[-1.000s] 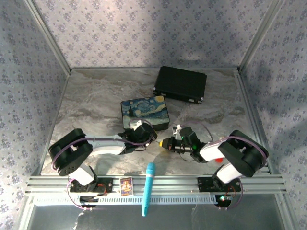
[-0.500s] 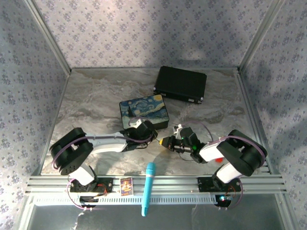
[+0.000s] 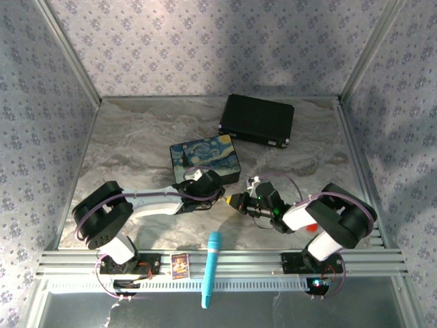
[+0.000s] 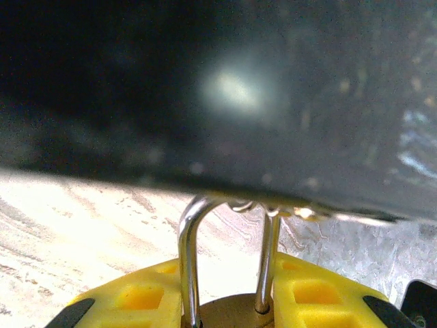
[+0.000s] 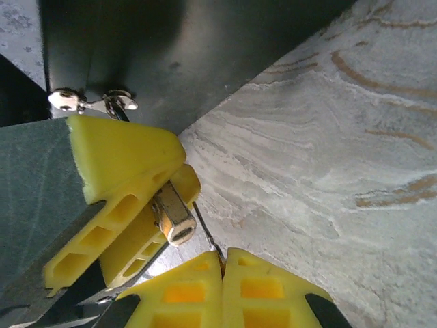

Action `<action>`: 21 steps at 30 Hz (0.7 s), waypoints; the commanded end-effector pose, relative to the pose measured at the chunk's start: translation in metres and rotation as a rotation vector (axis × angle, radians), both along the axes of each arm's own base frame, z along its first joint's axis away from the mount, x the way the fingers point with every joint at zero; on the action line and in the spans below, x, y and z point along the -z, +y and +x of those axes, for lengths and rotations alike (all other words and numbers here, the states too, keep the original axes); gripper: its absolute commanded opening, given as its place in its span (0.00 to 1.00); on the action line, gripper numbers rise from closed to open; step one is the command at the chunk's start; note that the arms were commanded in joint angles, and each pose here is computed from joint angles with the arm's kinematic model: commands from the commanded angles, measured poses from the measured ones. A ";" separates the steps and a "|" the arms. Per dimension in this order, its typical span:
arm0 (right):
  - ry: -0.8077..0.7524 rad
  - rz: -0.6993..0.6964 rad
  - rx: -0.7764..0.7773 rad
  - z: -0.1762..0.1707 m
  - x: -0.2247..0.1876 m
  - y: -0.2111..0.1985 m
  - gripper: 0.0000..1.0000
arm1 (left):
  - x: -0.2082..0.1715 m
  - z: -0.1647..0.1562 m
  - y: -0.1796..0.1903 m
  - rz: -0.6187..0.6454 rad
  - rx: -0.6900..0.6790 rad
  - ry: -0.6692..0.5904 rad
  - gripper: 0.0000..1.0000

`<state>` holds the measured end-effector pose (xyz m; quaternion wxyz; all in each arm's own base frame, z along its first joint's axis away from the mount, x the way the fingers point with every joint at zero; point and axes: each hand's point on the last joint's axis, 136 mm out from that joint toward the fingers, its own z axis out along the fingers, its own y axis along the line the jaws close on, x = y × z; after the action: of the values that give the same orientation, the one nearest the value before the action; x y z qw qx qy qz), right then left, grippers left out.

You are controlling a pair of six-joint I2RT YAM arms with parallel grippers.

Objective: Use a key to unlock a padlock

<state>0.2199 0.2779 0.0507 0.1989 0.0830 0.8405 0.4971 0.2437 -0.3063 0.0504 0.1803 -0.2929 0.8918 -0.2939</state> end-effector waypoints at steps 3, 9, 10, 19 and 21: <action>0.001 0.002 0.043 -0.001 0.001 -0.003 0.00 | 0.027 -0.013 0.017 0.060 -0.067 0.128 0.08; 0.042 -0.010 0.092 -0.007 0.009 -0.010 0.00 | 0.026 -0.012 0.016 0.068 -0.077 0.131 0.08; 0.037 -0.008 0.092 -0.007 0.007 -0.008 0.00 | 0.026 -0.012 0.015 0.067 -0.078 0.133 0.08; -0.010 -0.006 0.132 -0.003 -0.003 -0.008 0.00 | 0.029 -0.013 0.015 0.081 -0.083 0.148 0.08; -0.012 -0.007 0.125 -0.003 -0.004 -0.007 0.00 | 0.028 -0.014 0.013 0.077 -0.082 0.148 0.08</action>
<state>0.2122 0.2743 0.0515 0.2203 0.1201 0.8377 0.4851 0.2470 -0.3071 0.0496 0.1777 -0.3141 0.8903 -0.2777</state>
